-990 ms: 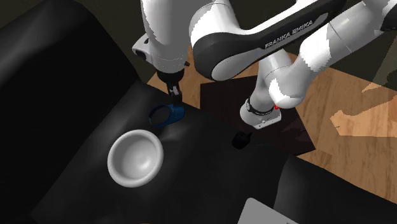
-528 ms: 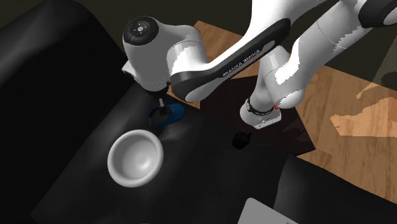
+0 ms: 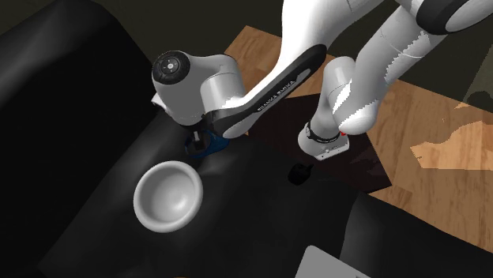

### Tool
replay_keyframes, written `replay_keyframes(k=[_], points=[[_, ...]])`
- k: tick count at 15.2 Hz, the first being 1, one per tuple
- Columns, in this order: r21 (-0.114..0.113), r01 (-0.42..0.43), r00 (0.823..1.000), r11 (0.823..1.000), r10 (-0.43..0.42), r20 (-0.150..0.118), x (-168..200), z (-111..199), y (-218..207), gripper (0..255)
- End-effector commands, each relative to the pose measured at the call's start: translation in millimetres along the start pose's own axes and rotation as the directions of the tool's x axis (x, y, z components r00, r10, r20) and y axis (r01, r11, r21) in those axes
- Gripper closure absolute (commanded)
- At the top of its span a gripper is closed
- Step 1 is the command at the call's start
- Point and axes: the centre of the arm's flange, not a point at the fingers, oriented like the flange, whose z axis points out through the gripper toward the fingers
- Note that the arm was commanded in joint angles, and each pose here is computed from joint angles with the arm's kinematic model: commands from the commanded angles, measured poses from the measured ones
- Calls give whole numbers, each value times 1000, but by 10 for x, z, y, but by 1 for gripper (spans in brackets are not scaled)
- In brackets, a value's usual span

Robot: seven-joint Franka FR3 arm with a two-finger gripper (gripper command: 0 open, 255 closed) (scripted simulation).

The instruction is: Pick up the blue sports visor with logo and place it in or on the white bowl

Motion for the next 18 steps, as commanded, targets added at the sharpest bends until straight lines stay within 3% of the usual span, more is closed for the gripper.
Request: replay_keyframes(k=[1, 9, 10, 18], points=[[0, 0, 1000, 1000, 0, -1, -14, 104, 12, 0], [0, 0, 1000, 1000, 0, -1, -14, 134, 12, 0], [0, 0, 1000, 1000, 0, -1, -14, 134, 12, 255], [0, 0, 1000, 1000, 0, -1, -14, 134, 12, 255]])
